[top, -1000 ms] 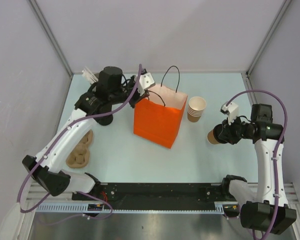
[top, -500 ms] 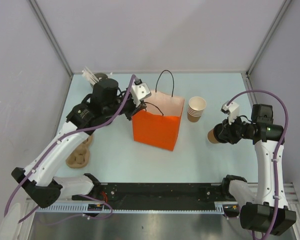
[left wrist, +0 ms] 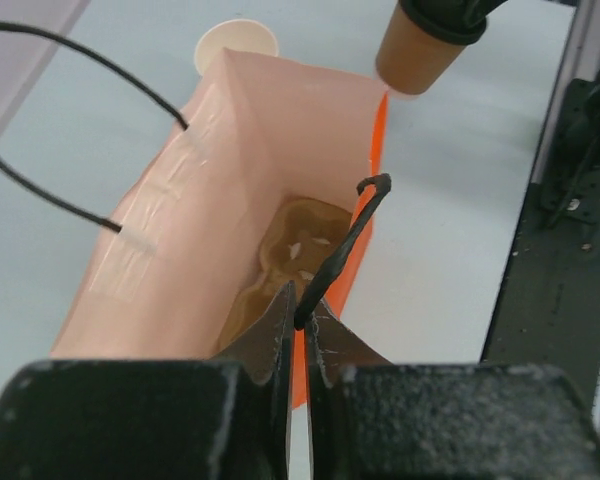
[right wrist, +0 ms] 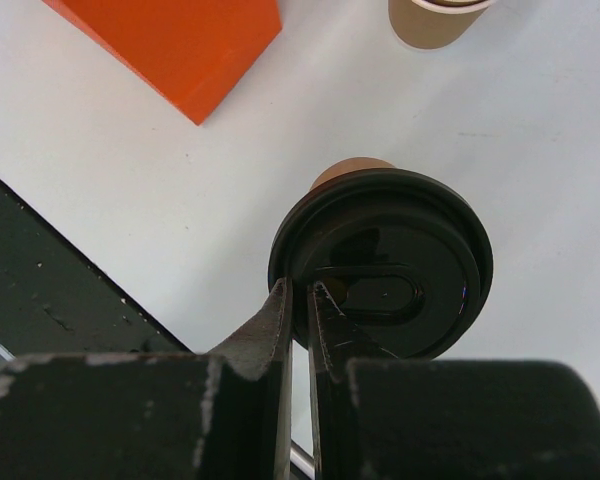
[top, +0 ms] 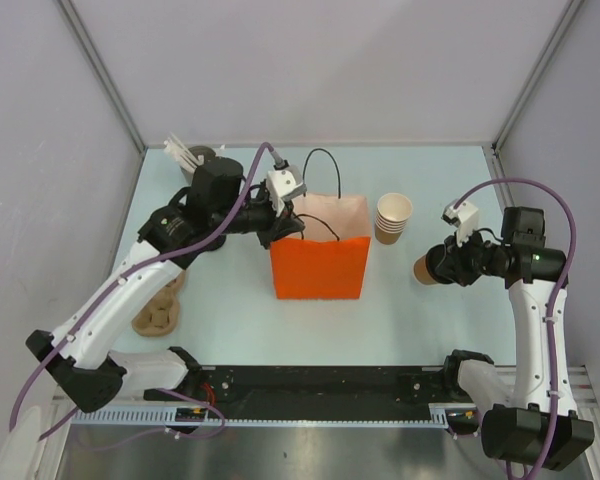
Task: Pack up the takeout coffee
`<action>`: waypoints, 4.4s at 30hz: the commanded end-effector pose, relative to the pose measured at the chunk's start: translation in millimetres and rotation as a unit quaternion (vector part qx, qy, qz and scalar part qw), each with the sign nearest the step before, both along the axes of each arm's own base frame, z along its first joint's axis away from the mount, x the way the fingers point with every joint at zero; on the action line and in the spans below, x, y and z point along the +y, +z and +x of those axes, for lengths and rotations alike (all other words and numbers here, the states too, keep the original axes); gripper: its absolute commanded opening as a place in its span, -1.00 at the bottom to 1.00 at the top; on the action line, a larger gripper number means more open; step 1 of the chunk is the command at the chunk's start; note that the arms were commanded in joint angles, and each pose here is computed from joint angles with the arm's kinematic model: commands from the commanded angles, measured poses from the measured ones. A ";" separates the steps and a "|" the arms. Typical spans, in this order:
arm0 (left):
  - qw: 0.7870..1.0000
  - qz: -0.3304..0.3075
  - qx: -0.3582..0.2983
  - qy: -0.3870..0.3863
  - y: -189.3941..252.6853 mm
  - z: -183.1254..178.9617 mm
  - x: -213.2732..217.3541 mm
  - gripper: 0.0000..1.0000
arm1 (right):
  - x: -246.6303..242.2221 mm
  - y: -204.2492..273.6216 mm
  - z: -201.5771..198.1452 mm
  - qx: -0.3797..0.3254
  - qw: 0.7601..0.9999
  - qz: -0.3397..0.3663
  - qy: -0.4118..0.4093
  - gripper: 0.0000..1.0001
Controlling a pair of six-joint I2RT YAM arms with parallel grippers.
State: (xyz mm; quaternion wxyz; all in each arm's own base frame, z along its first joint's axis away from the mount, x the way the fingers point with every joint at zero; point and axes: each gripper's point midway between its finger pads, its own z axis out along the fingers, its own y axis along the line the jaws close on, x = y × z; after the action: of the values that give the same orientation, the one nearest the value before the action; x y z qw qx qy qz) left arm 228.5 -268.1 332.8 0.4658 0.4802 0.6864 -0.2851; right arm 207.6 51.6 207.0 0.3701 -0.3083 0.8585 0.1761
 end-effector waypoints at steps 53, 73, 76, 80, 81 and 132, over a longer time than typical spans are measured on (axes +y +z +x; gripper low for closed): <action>0.995 -0.036 -0.041 -0.081 48.3 -27.5 -36.3 0.99 | -54.8 79.3 59.6 -0.133 0.975 -0.076 -0.159 -1.00; 0.991 -0.001 -0.073 0.115 8.5 44.9 73.5 0.99 | -5.2 215.8 71.5 -0.230 0.970 0.019 -0.076 -1.00; 0.990 0.000 -0.065 0.128 -4.8 47.2 84.8 0.99 | 17.8 222.6 61.9 -0.231 0.971 0.042 -0.035 -1.00; 0.985 -0.001 -0.075 0.152 -1.2 50.5 99.2 0.99 | 50.2 227.7 48.7 -0.227 0.972 0.063 0.016 -1.00; 0.985 -0.004 -0.074 0.155 -0.5 50.1 100.1 0.99 | 56.7 231.4 45.0 -0.229 0.971 0.068 0.026 -1.00; 0.988 -0.047 -0.041 0.144 -17.0 47.8 102.0 0.99 | 142.0 56.1 25.1 0.051 0.980 -0.092 0.170 -1.00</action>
State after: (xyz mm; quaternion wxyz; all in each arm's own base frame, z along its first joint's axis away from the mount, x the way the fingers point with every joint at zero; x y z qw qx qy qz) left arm 279.2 -162.8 302.4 0.5346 0.3647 0.7323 -0.2121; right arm 223.3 195.2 276.0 0.2642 -0.4665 0.8213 0.1950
